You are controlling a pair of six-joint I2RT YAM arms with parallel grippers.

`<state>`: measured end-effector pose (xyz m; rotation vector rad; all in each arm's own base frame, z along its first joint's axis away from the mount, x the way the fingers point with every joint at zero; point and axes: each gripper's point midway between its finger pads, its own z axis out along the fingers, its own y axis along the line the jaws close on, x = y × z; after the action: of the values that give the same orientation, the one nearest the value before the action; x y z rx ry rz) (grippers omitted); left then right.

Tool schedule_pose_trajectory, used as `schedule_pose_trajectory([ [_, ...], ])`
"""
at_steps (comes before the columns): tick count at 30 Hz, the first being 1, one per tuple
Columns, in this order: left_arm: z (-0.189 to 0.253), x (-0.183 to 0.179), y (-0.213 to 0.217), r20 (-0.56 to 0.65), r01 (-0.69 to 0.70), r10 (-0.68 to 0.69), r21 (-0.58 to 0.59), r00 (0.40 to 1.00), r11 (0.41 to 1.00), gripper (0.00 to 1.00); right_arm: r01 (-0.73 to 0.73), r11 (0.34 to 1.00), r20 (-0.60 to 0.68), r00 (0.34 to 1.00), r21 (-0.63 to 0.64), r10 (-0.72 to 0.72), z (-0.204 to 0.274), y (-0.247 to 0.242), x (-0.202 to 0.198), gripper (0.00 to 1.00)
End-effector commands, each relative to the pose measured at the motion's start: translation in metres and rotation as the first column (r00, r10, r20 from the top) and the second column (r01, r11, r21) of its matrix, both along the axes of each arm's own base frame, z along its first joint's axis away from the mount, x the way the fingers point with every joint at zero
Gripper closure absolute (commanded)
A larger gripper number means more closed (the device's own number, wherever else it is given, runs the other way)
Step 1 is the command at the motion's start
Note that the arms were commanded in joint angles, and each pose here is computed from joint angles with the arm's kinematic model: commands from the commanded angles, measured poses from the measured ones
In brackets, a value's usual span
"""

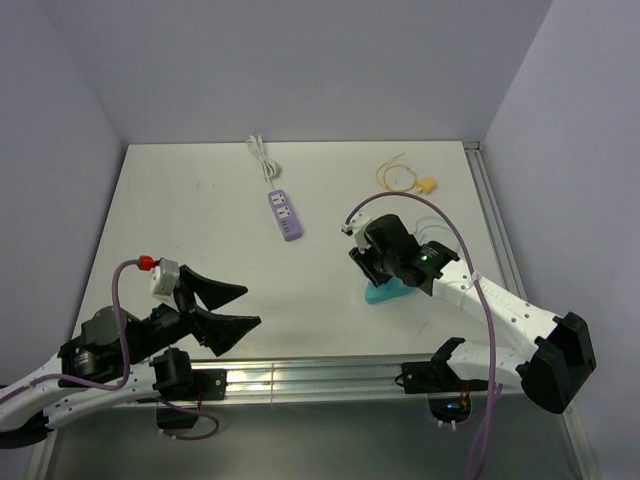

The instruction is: Insert the plug

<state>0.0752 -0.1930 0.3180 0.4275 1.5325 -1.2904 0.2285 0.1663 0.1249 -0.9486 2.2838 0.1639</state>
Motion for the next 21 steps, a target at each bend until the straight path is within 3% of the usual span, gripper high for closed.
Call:
schedule_pose_trajectory([
  [1, 0.006, -0.001, -0.008, 0.040, 0.021, -0.021, -0.006, 0.999, 1.000, 0.00, -0.017, 1.000, 0.026, 1.000, 0.019, 0.017, 0.005, 0.001, 0.003, 1.00],
  [21, 0.012, -0.006, -0.015, 0.039, 0.058, -0.057, -0.027, 0.998, 0.998, 0.01, 0.005, 0.995, -0.061, 0.998, -0.096, -0.011, -0.030, -0.013, 0.000, 1.00],
])
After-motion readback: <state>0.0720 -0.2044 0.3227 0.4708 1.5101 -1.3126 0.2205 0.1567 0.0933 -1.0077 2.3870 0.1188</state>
